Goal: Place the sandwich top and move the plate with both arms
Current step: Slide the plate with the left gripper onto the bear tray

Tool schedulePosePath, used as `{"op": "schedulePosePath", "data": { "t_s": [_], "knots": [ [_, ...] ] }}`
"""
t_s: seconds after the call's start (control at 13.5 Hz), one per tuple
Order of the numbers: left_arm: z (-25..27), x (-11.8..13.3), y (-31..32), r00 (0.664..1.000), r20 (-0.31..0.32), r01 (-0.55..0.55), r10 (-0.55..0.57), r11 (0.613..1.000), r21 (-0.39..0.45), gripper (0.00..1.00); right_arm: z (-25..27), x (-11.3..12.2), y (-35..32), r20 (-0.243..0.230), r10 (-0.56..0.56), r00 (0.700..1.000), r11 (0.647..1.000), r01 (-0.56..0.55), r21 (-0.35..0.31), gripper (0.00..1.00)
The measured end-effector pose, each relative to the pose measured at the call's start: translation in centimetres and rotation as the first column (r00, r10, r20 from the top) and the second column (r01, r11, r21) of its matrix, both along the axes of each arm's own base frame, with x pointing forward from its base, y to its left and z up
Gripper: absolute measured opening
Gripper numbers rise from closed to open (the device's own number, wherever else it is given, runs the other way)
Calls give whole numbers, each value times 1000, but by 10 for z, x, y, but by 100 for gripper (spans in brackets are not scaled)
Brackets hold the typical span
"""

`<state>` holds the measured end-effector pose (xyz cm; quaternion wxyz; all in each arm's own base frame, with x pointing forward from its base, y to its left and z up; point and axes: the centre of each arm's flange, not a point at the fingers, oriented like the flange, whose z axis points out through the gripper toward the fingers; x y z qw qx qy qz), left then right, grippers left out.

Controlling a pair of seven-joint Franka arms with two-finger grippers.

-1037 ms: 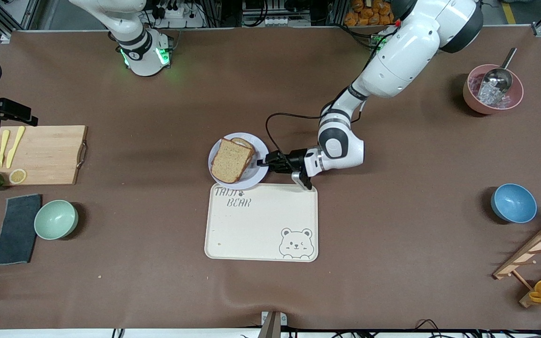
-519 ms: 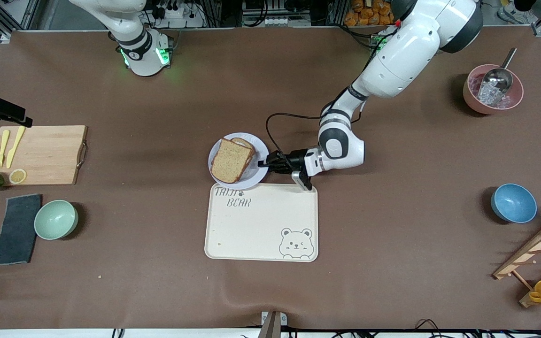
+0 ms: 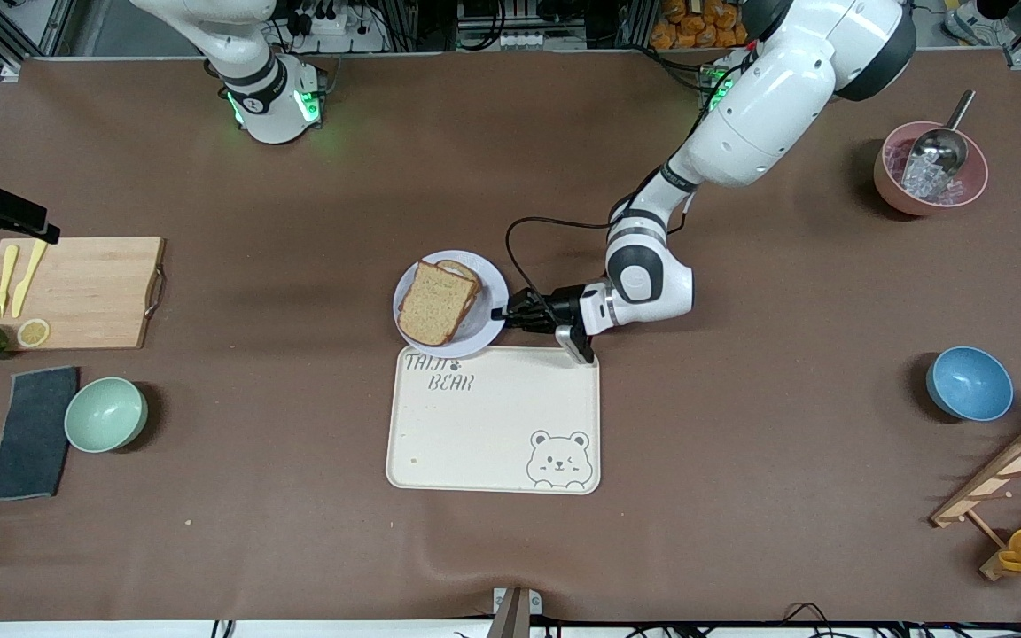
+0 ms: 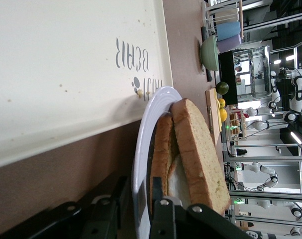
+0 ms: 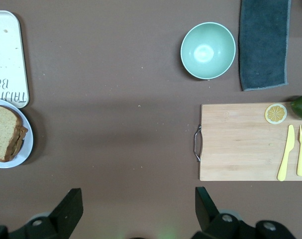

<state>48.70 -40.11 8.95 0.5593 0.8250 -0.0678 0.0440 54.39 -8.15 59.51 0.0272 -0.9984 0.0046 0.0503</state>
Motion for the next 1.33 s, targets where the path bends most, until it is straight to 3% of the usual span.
{"op": "schedulePosePath", "data": {
  "t_s": [0.37, 0.52, 0.81, 1.33],
  "knots": [
    [0, 0, 0, 1000, 1, 1, -1, 1000, 0, 24, -3, 0, 0, -6, 0, 1000, 1000, 0, 1, 100],
    [0, -1, 0, 1000, 1, 2, -2, 1000, 0, 13, -3, 0, 0, -6, 0, 1000, 1000, 0, 1, 100],
    [1, 0, -1, 1000, 0, 1, -1, 1000, -5, 7, -3, 0, 0, -6, 0, 1000, 1000, 0, 1, 100],
    [5, 1, -5, 1000, 2, 2, -2, 1000, -20, 5, -5, 0, 0, -10, 1, 1000, 1000, -1, 2, 100]
  ]
}}
